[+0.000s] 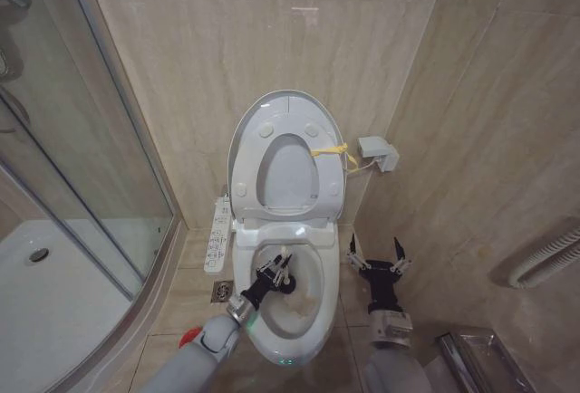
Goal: Open the toilet lid, clean the toilet bowl with a toilet brush, close the toilet lid, and flush.
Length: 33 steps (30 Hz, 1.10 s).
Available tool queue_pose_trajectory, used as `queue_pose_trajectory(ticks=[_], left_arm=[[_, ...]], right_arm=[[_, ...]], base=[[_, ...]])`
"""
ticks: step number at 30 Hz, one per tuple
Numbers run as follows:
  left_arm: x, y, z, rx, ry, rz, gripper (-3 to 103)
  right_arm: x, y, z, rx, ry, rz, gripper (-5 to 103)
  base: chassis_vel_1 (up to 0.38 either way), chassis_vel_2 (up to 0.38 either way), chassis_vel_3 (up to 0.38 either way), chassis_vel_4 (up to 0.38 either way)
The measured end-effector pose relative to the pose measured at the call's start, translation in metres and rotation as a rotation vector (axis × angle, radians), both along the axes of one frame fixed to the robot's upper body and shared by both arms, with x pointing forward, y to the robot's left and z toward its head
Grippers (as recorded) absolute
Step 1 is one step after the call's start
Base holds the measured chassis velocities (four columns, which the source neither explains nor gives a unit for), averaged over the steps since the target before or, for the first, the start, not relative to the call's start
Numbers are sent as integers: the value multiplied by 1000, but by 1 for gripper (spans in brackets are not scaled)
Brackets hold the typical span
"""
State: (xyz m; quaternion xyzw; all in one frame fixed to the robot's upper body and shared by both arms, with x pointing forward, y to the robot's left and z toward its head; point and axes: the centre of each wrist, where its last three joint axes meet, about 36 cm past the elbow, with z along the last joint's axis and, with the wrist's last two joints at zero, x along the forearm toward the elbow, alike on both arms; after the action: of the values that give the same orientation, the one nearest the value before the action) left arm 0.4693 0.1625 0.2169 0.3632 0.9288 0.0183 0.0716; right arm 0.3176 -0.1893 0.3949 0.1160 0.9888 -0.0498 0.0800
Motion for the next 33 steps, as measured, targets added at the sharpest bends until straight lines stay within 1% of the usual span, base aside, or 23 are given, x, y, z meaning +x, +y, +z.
queue_pose_trajectory(ticks=[3, 5, 10, 14, 17, 18, 22, 24, 26, 27, 29, 31, 33], left_arm=[[4, -3, -6, 9, 4, -12, 18], [8, -3, -16, 25, 12, -28, 18], [10, -1, -26, 46, 27, -37, 18], [9, -2, -27, 44, 33, -31, 18], [6, -8, -21, 22, 23, -22, 18], [6, -8, -21, 22, 23, -22, 18], [1, -18, 1, -31, -8, -16, 18], [0, -20, 6, -42, -12, -13, 18], [-9, -28, 23, -79, -27, -14, 17], [-9, -28, 23, -79, -27, -14, 17], [-16, -32, 31, -97, -36, -20, 17], [-30, -41, 42, -126, -45, -38, 17], [-35, -44, 44, -135, -46, -45, 16]], right_arm=[[0, 0, 0, 0, 0, 0, 100], [0, 0, 0, 0, 0, 0, 100], [0, 0, 0, 0, 0, 0, 100], [0, 0, 0, 0, 0, 0, 100], [0, 0, 0, 0, 0, 0, 100], [0, 0, 0, 0, 0, 0, 100], [0, 0, 0, 0, 0, 0, 100], [0, 0, 0, 0, 0, 0, 100], [0, 0, 0, 0, 0, 0, 100], [0, 0, 0, 0, 0, 0, 100], [0, 0, 0, 0, 0, 0, 100], [0, 0, 0, 0, 0, 0, 100], [0, 0, 0, 0, 0, 0, 100]], base=[[0, 0, 0, 0], [0, 0, 0, 0], [0, 0, 0, 0], [0, 0, 0, 0], [0, 0, 0, 0], [0, 0, 0, 0], [0, 0, 0, 0], [0, 0, 0, 0], [0, 0, 0, 0], [0, 0, 0, 0], [0, 0, 0, 0], [0, 0, 0, 0], [0, 0, 0, 0]])
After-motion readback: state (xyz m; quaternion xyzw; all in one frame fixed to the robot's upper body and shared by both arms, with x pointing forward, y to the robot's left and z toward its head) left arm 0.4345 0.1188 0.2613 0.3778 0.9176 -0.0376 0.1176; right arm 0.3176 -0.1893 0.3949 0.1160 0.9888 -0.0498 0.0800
